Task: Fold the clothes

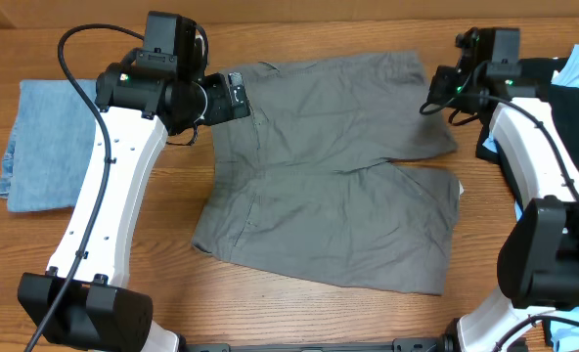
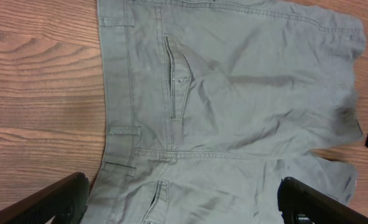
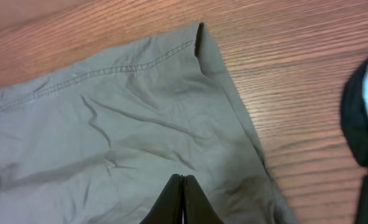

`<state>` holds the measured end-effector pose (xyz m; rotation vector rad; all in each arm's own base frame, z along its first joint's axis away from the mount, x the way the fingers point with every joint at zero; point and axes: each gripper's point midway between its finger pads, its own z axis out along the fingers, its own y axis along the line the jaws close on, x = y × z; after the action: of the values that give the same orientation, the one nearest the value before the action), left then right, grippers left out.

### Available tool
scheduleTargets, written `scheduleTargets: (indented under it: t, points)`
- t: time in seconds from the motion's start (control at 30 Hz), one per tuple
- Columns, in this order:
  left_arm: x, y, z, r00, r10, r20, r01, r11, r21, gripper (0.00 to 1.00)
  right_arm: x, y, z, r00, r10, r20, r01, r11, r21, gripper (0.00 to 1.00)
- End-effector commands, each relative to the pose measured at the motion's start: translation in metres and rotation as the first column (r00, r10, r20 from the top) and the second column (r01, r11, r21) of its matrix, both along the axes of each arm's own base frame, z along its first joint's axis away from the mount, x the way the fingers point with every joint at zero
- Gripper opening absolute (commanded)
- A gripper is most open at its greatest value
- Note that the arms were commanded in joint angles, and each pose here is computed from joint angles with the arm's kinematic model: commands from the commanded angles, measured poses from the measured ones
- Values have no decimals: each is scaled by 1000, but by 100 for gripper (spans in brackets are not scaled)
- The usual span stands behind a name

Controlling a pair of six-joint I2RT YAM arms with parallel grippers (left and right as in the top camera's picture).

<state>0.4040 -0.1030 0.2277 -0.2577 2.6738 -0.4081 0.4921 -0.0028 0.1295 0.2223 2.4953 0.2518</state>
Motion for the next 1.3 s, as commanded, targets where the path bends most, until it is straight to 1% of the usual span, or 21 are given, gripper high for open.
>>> scheduleTargets:
  t: [0.0, 0.03, 0.13, 0.3, 0.33, 0.37, 0.4, 0.5, 0.57, 0.63, 0.7, 0.73, 0.77, 0.8, 0.83, 0.87, 0.9, 0.97, 1.03, 1.1, 1.27]
  points:
    - [0, -2, -1, 1000, -3, -4, 3, 1000, -8, 100, -15, -9, -71, 992, -13, -122, 7, 999, -49, 4]
    - [0, -2, -1, 1000, -3, -4, 3, 1000, -8, 100, -20, -17, -93, 987, -41, -158, 28, 996, -82, 4]
    - [0, -2, -1, 1000, -3, -4, 3, 1000, -8, 100, -32, -22, -120, 970, -56, -237, 33, 995, -98, 4]
    - [0, -2, -1, 1000, -3, -4, 3, 1000, -8, 100, -58, -20, -133, 935, -60, -349, 30, 995, -91, 4]
    - [0, -2, -1, 1000, -3, -4, 3, 1000, -8, 100, -64, -23, -134, 923, -90, -373, 55, 993, -102, 4]
    - [0, -2, -1, 1000, -4, -3, 4, 1000, -8, 100, -74, -35, -136, 896, -180, -405, 125, 979, -159, 4]
    - [0, -2, -1, 1000, -3, -4, 3, 1000, -8, 100, -79, -41, -134, 885, -213, -415, 145, 971, -190, 4]
    - [0, -2, -1, 1000, -3, -4, 3, 1000, -8, 100, -77, -39, -122, 893, -210, -398, 146, 972, -186, 4]
    - [0, -2, -1, 1000, -4, -3, 4, 1000, -8, 100, -69, -35, -98, 913, -202, -354, 144, 973, -183, 4]
    - [0, -2, -1, 1000, -4, -3, 4, 1000, -8, 100, -56, -27, -65, 943, -184, -276, 140, 975, -171, 4]
    - [0, -2, -1, 1000, -3, -4, 3, 1000, -8, 100, -46, -13, -34, 968, -145, -203, 119, 983, -138, 4]
    - [0, -2, -1, 1000, -4, -4, 4, 1000, -8, 100, -42, 1, -20, 979, -106, -173, 90, 991, -97, 4]
    - [0, -2, -1, 1000, -3, -4, 3, 1000, -8, 100, -40, 19, -9, 987, -44, -151, 38, 998, -43, 4]
    - [0, -2, -1, 1000, -3, -4, 3, 1000, -8, 100, -40, 43, -1, 990, 50, -129, -47, 999, 20, 4]
    - [0, -2, -1, 1000, -3, -4, 3, 1000, -8, 100, -41, 63, 4, 986, 120, -112, -111, 990, 86, 4]
    - [0, -2, -1, 1000, -4, -3, 4, 1000, -8, 100, -42, 89, 10, 975, 206, -84, -189, 966, 175, 4]
    - [0, -2, -1, 1000, -3, -4, 3, 1000, -8, 100, -45, 119, 19, 953, 299, -38, -278, 920, 276, 4]
    - [0, -2, -1, 1000, -3, -4, 3, 1000, -8, 100, -47, 153, 33, 917, 396, 46, -385, 851, 356, 4]
    - [0, -2, -1, 1000, -4, -3, 4, 1000, -8, 100, -44, 175, 35, 896, 432, 98, -440, 837, 326, 4]
    - [0, -2, -1, 1000, -3, -4, 3, 1000, -8, 100, -43, 186, 31, 892, 439, 107, -450, 841, 301, 4]
    - [0, -2, -1, 1000, -3, -4, 3, 1000, -8, 100, -43, 231, 3, 855, 508, 108, -514, 800, 308, 4]
